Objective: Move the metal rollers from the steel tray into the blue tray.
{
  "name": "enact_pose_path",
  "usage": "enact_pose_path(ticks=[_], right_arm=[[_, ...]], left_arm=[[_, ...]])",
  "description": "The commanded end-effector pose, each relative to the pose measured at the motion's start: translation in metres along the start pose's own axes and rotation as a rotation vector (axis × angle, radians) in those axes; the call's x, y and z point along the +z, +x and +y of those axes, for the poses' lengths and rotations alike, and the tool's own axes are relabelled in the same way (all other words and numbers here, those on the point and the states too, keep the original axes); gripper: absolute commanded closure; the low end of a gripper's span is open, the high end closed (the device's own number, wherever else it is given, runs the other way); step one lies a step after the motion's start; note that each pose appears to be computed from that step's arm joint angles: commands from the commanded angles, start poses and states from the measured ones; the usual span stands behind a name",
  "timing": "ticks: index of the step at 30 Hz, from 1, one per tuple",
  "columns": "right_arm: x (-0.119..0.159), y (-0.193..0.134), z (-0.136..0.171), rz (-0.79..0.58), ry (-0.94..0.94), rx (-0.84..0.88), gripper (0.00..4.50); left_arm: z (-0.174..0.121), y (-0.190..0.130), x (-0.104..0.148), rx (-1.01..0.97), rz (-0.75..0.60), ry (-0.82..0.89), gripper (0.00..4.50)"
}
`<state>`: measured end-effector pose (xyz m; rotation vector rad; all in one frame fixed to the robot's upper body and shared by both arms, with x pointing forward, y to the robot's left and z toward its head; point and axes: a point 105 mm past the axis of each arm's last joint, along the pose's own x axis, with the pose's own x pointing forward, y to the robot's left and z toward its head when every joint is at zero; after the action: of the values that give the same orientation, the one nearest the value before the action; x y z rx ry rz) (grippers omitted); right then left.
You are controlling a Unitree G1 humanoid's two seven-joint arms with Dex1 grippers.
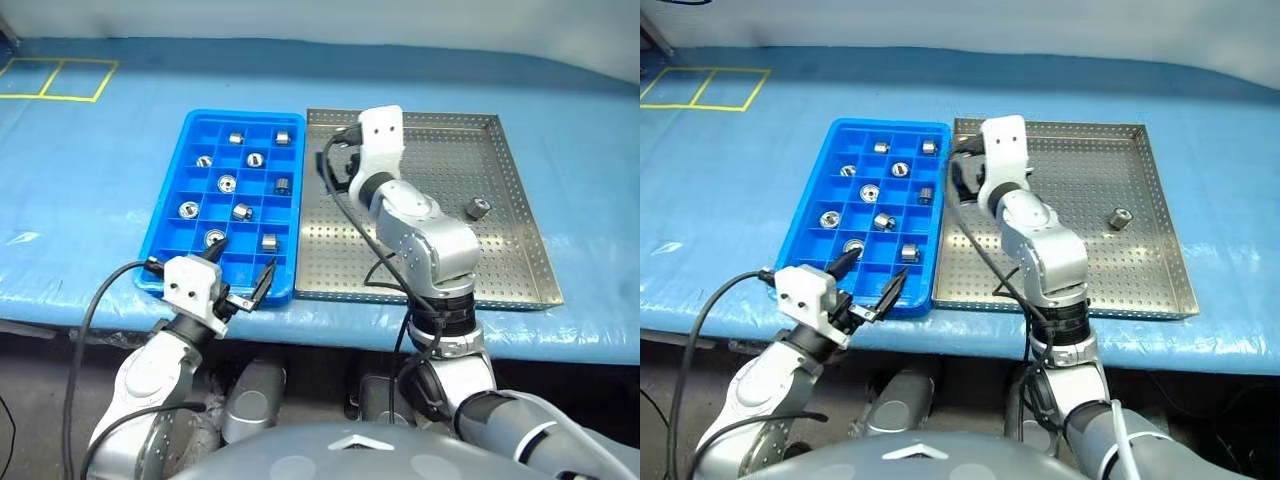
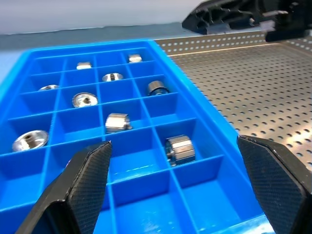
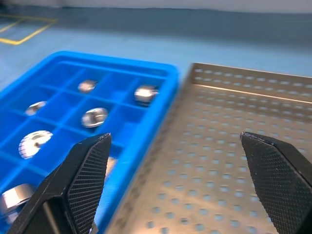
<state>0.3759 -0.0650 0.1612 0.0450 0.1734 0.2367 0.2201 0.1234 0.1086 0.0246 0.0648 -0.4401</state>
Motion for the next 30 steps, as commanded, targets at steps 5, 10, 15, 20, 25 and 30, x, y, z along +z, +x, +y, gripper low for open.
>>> enact_pose_path(ticks=[5, 10, 15, 20, 25, 30], right_arm=[[0.002, 0.013, -0.063, -0.087, 0.050, -0.429, 0.02], [-0.009, 0.017, -0.089, -0.075, 0.050, -0.674, 0.02], [-0.023, 0.025, -0.104, -0.042, 0.093, -0.804, 0.02], [-0.031, 0.028, -0.116, -0.021, 0.078, -0.919, 0.02], [-0.038, 0.029, -0.120, 0.018, 0.120, -1.013, 0.02], [-0.038, 0.026, -0.127, 0.033, 0.151, -1.095, 0.02]], left_arm=[[-0.028, 0.024, 0.008, -0.192, -0.032, 0.010, 0.00], [-0.037, 0.033, 0.008, -0.249, -0.037, 0.007, 0.00], [-0.040, 0.037, 0.008, -0.266, -0.037, 0.004, 0.00], [-0.042, 0.038, 0.007, -0.261, -0.037, -0.008, 0.00], [-0.045, 0.037, 0.005, -0.250, -0.032, -0.020, 0.00], [-0.046, 0.036, 0.004, -0.241, -0.031, -0.034, 0.00]])
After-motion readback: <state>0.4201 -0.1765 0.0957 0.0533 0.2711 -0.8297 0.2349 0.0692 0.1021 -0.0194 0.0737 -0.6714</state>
